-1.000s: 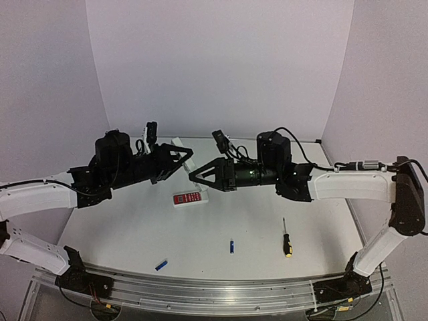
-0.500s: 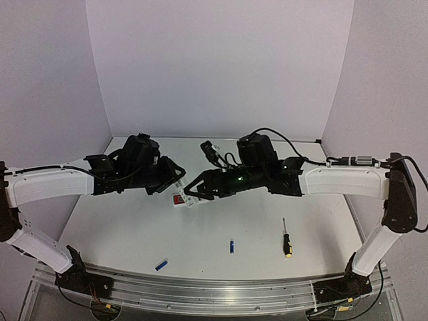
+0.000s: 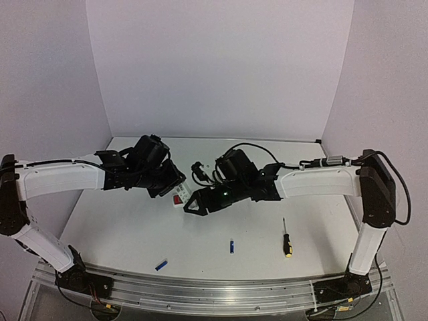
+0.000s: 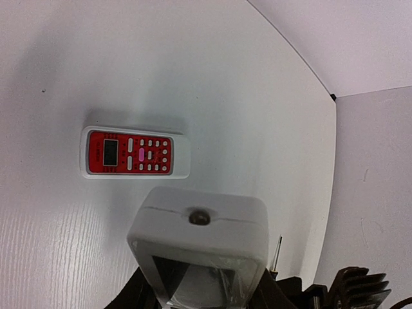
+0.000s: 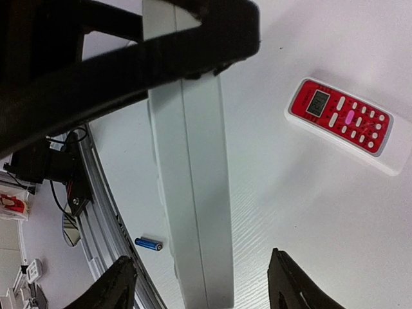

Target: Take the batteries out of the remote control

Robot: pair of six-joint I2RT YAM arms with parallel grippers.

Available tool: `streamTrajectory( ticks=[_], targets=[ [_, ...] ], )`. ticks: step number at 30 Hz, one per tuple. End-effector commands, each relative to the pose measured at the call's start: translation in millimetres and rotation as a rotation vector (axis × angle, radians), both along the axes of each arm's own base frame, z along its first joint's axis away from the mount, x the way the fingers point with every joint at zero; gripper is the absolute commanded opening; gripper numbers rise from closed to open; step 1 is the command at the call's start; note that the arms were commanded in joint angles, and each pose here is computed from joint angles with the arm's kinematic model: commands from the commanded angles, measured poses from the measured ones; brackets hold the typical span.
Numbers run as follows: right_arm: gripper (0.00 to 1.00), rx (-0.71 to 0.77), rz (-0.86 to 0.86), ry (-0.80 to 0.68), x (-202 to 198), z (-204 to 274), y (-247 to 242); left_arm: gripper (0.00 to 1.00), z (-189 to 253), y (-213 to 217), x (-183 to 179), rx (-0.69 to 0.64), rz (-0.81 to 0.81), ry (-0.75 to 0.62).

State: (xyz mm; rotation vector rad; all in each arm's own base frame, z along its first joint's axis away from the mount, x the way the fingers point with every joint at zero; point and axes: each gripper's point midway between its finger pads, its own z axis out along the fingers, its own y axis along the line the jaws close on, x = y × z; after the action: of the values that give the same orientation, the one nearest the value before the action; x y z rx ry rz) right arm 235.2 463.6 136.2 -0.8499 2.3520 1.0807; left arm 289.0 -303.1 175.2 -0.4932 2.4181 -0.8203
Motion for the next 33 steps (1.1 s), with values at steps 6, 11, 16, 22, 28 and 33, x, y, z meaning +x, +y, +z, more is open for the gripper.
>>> streamTrajectory(
  ticks=[6,11,16,22,28,33],
  targets=[
    [0.37,0.058,0.004,0.033,1,-2,22,0.00,13,-8,8,-0.026,0.036,-0.007],
    [0.04,0.062,-0.042,0.030,6,-4,19,0.00,8,-12,11,-0.008,0.031,0.003],
    [0.00,0.069,-0.086,0.052,7,-8,14,0.00,1,-21,13,0.008,-0.001,0.013],
    [0.00,0.059,-0.293,0.112,25,-21,-8,0.10,-11,-24,14,0.041,0.000,0.053],
    [0.00,0.094,-0.363,0.200,23,-29,-26,0.65,-7,-33,19,0.052,-0.048,0.024],
    [0.00,0.185,-0.479,0.404,32,-44,-55,0.99,4,-34,19,0.071,-0.088,-0.018]
  ],
)
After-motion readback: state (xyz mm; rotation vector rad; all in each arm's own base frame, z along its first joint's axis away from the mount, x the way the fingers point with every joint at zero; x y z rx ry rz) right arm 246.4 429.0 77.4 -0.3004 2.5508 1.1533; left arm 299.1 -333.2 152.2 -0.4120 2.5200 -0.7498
